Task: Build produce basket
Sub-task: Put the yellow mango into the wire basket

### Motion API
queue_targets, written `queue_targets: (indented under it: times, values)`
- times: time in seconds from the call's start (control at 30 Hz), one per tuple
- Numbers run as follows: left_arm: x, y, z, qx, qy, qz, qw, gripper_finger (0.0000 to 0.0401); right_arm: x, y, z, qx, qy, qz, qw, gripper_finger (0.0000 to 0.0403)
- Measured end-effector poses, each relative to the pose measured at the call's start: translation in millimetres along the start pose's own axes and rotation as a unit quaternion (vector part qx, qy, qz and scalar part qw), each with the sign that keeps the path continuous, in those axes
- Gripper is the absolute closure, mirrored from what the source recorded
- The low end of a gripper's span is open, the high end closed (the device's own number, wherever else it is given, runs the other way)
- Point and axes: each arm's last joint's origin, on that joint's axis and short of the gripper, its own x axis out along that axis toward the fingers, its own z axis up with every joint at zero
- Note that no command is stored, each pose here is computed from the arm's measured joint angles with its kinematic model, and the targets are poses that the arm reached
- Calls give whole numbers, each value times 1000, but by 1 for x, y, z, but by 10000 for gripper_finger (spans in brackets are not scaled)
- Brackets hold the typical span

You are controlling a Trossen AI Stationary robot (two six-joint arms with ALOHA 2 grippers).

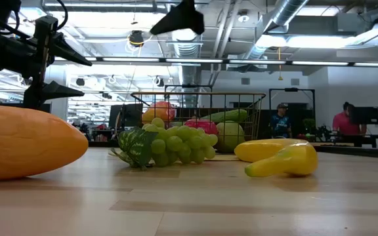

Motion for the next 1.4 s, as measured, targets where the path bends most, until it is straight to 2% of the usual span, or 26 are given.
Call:
queue_targets:
  times: [0.23, 0.33, 0.37, 0.57, 0.67, 0.93, 1.13, 1.4]
  values:
    - [0, -1, -1, 10, 23, -15, 1000, 73, 60, 30, -53, -122, 106, 5, 987, 35]
    - [0, -1, -2, 16, 32, -21, 999, 73, 81, 41, -69, -157, 115, 17, 981, 35]
    - [0, -1, -2, 19, 35, -23, 999, 73, 85, 46, -73, -171, 113, 23, 979, 35]
    - [0, -2, -3, 27, 47, -30, 998, 73, 104, 86, -79, -272, 1, 92, 958, 35]
    - [0, -2, -3, 32, 48, -31, 998, 73, 121, 88, -76, -282, -21, 93, 955, 35]
    - [0, -2, -4, 33, 57, -36, 997, 73, 181, 79, -81, -276, -4, 79, 958, 36]
    - [0, -2, -4, 34, 58, -36, 997, 73, 192, 82, -87, -279, 28, 73, 957, 36]
    - [0, -2, -4, 34, 58, -37, 997, 73, 193, 69, -93, -276, 80, 40, 957, 37]
